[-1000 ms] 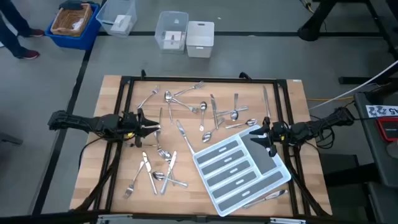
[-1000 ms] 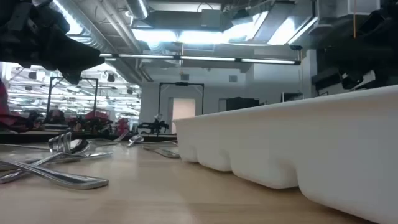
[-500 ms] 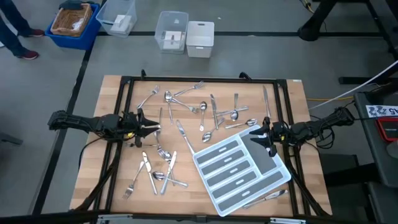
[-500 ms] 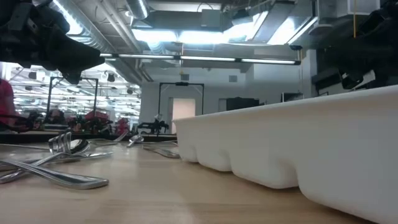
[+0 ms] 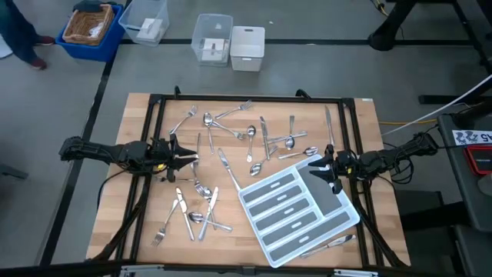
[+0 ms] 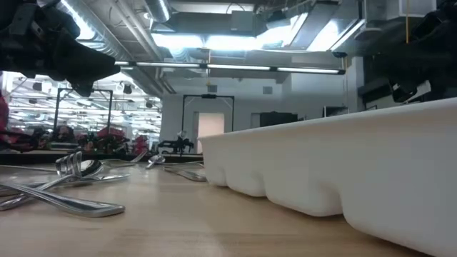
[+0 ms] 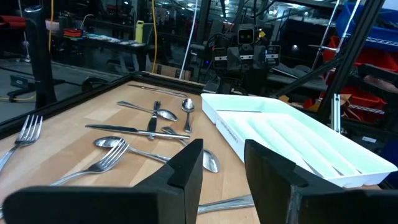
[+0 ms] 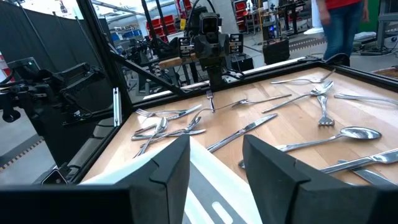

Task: Sort silverware

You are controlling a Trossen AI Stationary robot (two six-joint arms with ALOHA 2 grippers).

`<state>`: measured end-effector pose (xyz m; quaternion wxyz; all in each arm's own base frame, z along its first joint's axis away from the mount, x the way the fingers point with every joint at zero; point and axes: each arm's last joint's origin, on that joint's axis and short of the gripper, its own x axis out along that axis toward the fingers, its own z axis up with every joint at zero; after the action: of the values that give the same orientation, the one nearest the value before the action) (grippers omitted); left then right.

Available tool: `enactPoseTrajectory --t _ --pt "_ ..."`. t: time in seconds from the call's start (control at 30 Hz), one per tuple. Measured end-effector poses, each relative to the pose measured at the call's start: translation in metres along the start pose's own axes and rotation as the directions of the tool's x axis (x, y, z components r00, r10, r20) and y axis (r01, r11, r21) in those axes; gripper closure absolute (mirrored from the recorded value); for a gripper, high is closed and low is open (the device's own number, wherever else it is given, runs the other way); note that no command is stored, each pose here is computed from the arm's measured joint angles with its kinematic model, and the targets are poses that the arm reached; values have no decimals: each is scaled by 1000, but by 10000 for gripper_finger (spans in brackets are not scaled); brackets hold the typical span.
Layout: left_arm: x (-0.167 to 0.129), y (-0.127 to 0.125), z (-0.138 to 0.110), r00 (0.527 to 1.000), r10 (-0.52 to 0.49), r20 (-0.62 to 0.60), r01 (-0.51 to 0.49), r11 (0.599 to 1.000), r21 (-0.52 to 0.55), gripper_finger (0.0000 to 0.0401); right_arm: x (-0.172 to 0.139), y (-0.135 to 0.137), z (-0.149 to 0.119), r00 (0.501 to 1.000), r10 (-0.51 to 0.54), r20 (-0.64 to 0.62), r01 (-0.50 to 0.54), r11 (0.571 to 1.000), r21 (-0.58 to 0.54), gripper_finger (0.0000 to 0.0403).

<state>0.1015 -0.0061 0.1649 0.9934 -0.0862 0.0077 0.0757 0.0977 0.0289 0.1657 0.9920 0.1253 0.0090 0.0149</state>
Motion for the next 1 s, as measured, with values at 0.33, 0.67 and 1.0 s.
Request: enactPoseTrajectory --t 0.33,0.67,1.0 --pt "0 0 0 1000 0 1 0 1000 0 294 0 0 0 1000 0 0 0 1000 0 251" --pt "0 0 0 1000 0 1 0 1000 0 294 0 0 0 1000 -2 1 2 1000 0 251" --pt "0 0 0 1000 -1 1 1 1000 -26 294 0 1 3 1000 5 27 -5 1000 10 251"
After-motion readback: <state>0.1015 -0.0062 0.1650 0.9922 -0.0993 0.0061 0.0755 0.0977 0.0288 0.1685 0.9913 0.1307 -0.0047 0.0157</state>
